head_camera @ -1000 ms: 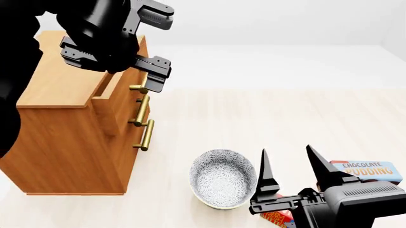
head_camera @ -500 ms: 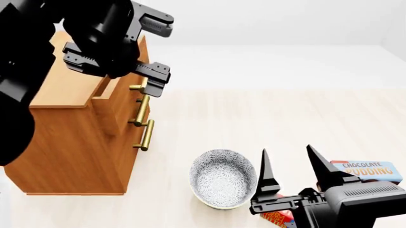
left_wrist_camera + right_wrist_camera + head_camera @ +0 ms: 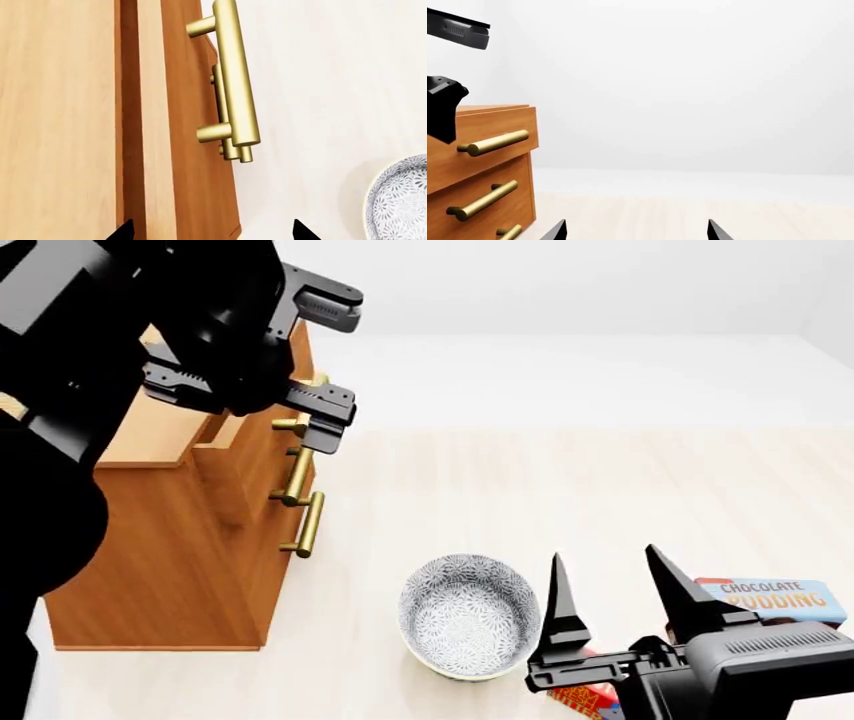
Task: Put the butter at the back in the top drawer of the cabinet and close it.
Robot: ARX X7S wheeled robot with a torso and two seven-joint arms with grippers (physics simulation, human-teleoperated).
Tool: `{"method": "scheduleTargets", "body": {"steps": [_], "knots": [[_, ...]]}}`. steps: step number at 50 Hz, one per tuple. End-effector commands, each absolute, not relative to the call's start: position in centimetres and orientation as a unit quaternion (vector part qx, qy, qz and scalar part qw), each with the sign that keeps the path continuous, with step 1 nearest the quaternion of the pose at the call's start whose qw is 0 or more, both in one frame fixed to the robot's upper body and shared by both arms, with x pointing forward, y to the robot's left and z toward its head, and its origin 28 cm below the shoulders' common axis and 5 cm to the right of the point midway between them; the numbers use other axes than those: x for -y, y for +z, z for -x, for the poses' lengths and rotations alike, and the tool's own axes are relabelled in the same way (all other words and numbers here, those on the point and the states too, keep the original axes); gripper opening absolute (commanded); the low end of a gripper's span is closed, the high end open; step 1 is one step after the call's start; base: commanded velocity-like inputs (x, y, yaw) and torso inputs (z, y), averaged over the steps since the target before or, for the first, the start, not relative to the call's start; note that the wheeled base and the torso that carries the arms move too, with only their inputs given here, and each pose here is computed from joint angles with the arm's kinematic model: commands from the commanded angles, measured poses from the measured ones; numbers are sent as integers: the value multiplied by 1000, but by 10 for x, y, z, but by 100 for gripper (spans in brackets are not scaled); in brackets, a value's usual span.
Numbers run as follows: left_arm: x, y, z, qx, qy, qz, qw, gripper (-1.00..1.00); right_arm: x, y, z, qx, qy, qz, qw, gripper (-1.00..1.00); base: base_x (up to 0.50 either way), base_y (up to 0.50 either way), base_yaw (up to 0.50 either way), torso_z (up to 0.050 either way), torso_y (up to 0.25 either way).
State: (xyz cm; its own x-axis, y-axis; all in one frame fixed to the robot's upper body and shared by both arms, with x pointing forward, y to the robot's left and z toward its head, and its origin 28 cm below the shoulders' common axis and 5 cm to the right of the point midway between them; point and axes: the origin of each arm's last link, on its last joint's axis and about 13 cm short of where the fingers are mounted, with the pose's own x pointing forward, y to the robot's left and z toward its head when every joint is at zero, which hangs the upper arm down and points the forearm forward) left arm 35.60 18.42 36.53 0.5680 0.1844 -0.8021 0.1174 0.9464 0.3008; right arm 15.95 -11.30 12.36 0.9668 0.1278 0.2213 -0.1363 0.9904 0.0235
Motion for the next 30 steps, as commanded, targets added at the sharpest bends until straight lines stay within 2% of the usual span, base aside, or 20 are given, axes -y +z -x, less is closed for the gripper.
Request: {"method": "scheduleTargets", "body": {"steps": [1,30], "knots": [[-186,360,-359,-471,19,-159,868,100,113,124,-159,111,67,-20,991,100,0,0,0,0,0],[-190,351,-361,-486,13,-141,863,100,114,124,-160,112,66,-21,991,100,0,0,0,0,0]]}}
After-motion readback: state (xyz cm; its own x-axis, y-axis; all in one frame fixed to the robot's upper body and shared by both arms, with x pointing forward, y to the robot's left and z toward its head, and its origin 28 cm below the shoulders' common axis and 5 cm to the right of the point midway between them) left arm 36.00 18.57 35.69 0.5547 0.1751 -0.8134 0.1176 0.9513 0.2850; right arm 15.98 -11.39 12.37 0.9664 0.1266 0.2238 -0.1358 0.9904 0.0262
